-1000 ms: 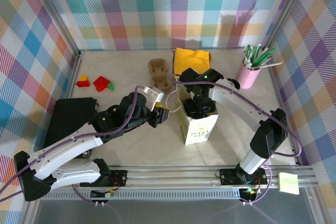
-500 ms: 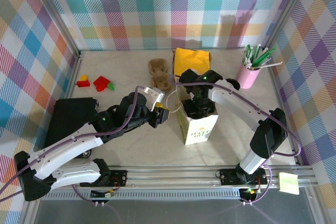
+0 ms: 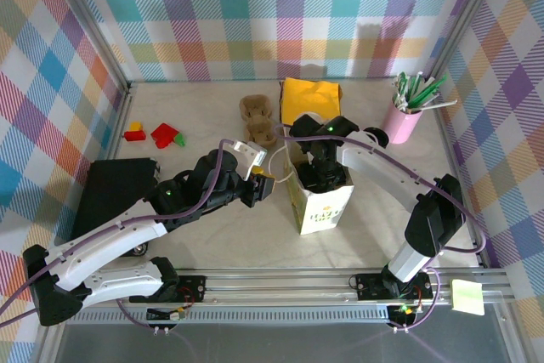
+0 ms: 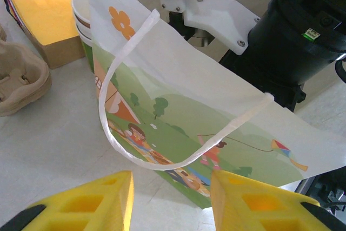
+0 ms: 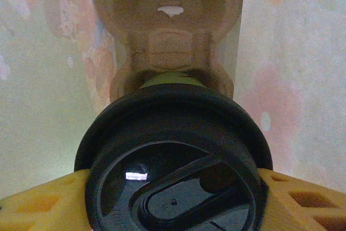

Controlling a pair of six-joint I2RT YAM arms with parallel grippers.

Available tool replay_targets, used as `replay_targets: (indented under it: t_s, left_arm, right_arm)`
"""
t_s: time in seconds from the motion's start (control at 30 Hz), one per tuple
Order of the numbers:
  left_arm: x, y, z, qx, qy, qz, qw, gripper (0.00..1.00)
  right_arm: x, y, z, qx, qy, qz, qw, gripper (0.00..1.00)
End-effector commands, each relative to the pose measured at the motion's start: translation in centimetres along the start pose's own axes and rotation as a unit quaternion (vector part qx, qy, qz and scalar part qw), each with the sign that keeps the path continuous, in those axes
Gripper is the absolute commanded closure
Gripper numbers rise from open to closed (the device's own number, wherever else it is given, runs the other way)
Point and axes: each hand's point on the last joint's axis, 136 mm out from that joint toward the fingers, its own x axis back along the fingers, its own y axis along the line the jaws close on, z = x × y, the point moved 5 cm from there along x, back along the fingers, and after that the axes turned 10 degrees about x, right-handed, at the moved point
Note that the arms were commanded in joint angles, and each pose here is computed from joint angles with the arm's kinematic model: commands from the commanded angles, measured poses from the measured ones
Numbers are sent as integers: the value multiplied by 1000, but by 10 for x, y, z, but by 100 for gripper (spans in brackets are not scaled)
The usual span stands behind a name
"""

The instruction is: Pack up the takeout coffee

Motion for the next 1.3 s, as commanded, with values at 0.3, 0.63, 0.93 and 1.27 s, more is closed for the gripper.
replay_targets:
  t_s: [0.3,0.63,0.93,1.27]
  left_arm:
    - [-5,1,-1,8,-7,4,1000,58]
    - [-7,0,-2,8,-6,5,1000,58]
    - [-9,-1,-2,8,-5,7,1000,58]
    - [-8,-1,-3,7,-4,7,1000,58]
  right_arm:
    - [-6,4,4,-4,6,-6,1000,40]
    - [-5,4,4,-3,6,-6,1000,40]
    - [-7,4,5,-2,7,-5,1000,40]
    - [-13,4,4,-2,10,-4,1000,41]
